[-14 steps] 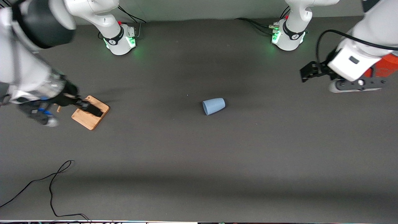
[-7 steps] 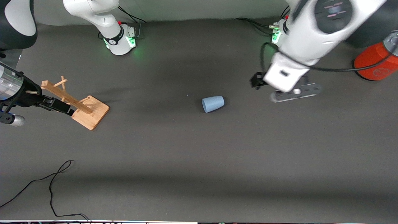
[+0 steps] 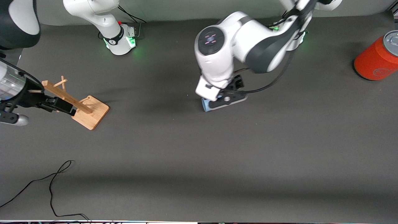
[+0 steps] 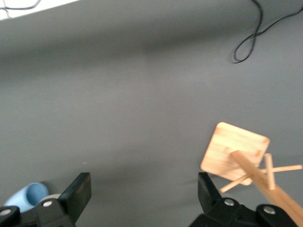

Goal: Rotate and upright cup with both arms
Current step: 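Retract the right gripper while the left gripper reaches the lying cup, then grasp the cup's rim with the left gripper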

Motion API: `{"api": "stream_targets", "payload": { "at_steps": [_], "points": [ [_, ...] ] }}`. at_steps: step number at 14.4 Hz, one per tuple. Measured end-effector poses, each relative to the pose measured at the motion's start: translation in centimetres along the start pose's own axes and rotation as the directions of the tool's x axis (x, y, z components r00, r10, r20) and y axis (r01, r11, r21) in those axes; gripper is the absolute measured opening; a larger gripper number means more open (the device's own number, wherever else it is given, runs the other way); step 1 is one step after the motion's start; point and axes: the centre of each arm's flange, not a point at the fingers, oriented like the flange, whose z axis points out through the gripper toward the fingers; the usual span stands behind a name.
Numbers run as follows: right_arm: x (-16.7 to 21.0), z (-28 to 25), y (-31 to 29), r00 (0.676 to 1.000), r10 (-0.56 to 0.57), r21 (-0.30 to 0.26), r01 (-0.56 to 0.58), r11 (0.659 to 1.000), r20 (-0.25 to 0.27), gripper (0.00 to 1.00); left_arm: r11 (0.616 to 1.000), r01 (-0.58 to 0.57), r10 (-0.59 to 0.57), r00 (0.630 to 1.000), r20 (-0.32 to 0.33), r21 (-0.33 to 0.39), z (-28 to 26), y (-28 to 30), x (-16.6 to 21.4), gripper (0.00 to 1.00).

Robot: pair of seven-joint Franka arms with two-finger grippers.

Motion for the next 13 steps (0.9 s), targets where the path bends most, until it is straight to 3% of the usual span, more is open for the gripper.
{"api": "stream_targets", "payload": {
  "at_steps": [3,9,13],
  "points": [
    [0.1,0.8,-0.9,0.997,-0.079,-0.045,0.079,0.996,0.0,1.0,0.997,-0.002,0.004,0.999,-0.033,0.071,4.9,4.0,-2.1,1.0],
    [0.3,0.7,-0.2,0.996,-0.094,-0.042,0.094,0.995,-0.003,1.0,0.972,-0.048,0.07,0.994,-0.088,0.229,15.8,9.5,-7.1,1.0],
    [0.5,0.8,1.2,0.998,-0.065,-0.022,0.065,0.998,0.019,1.0,0.945,-0.088,0.122,0.989,-0.089,0.314,22.2,11.3,-9.9,1.0]
  ]
}}
